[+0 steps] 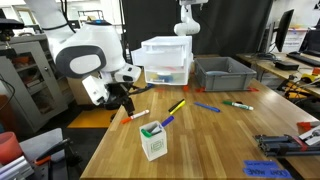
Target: Move the marker to the left
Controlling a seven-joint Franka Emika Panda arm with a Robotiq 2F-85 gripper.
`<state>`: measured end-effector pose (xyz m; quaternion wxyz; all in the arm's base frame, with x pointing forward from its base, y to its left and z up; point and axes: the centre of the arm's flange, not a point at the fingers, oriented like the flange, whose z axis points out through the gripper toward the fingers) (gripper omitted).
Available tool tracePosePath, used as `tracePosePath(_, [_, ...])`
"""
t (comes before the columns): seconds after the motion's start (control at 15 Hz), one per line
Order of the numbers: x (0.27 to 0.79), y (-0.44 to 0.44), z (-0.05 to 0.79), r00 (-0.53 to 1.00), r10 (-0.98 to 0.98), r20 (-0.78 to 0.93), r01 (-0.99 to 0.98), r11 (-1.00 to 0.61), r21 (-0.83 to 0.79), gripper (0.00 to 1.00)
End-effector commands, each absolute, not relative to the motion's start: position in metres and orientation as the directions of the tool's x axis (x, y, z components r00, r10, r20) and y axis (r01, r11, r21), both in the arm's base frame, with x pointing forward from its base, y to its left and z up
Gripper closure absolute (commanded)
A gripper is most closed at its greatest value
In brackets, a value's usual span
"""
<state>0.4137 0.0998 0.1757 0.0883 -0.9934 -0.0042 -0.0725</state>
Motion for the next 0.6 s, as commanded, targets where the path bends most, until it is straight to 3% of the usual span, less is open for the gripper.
tracePosePath(0.0, [0.4095,0.1015,0.1834,0.989,0.003,0.145,0.028,-0.985,-0.172,0.00])
tracePosePath(0.53, [0.4025,0.0986,0.1891,0.990,0.011,0.140,0.033,-0.986,-0.161,0.00])
